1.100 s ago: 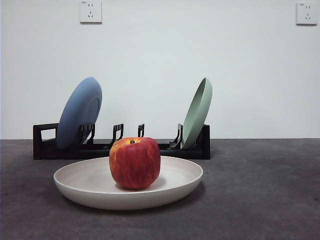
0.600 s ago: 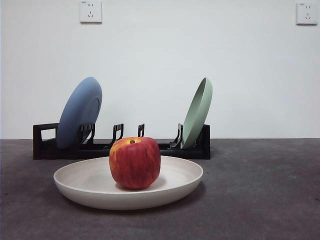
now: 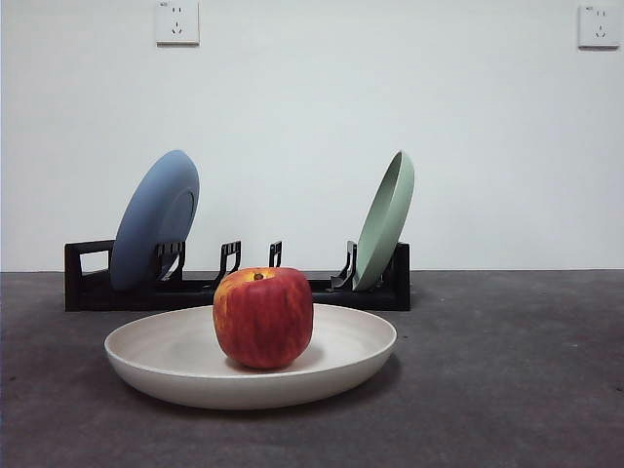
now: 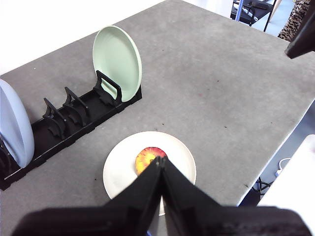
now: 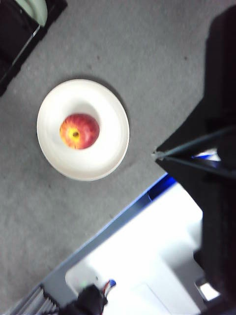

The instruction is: Take the yellow plate from the plate rack,put the plate on the table,take the apple from the table,put the apple in the plate

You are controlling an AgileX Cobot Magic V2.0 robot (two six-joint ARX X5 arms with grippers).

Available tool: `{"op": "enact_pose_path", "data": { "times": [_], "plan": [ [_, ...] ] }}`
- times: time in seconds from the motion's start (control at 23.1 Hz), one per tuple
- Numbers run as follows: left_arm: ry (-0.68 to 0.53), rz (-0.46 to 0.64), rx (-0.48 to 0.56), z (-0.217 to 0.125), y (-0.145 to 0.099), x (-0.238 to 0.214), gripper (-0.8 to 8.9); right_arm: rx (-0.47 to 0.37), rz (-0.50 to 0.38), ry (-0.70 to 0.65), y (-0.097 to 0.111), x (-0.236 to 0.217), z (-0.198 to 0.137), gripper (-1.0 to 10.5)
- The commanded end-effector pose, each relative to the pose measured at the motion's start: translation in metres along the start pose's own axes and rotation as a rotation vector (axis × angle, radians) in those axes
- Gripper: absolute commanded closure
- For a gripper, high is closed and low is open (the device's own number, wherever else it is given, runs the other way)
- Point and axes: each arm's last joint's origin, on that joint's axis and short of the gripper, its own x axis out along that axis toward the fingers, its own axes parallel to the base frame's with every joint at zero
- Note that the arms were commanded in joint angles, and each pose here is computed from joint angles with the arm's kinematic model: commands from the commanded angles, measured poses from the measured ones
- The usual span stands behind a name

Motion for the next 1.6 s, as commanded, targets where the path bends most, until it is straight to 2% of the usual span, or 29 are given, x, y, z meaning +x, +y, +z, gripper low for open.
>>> {"op": "enact_pose_path", "data": {
  "times": [0.04,0.3,0.52,0.82,0.99,1.12,1.38,1.6],
  "plan": [
    [0.004,-0.002,0.007,-0.001,0.0,0.001,8.17,0.006,-0.03,0.024,-0.001,0.001,-0.002,9.5],
    [0.017,0.0,0.013,0.0,-0.002,0.005,8.17,0.005,-0.088,0.021,-0.003,0.001,-0.002,9.5],
    [-0.015,0.021,0.084,0.006,-0.005,0.01,8.17,0.005,-0.095,0.021,-0.003,0.001,-0.002,9.5],
    [-0.299,0.194,0.257,0.037,0.004,0.006,8.17,0.005,-0.095,0.021,-0.003,0.001,-0.002,9.5],
    [-0.466,0.17,0.337,0.055,0.022,0.003,8.17,0.005,-0.095,0.021,-0.003,0.001,-0.002,9.5],
    [-0.532,0.162,0.356,0.06,0.038,0.0,8.17,0.005,-0.095,0.021,-0.003,0.001,-0.002,9.5],
    [-0.487,0.286,0.336,0.043,0.067,-0.001,8.17,0.005,-0.095,0.021,-0.003,0.001,-0.002,9.5],
    [-0.454,0.412,0.263,0.001,0.077,0.008,8.17,0.005,-0.095,0.021,-0.003,0.001,-0.002,9.5]
  ]
}}
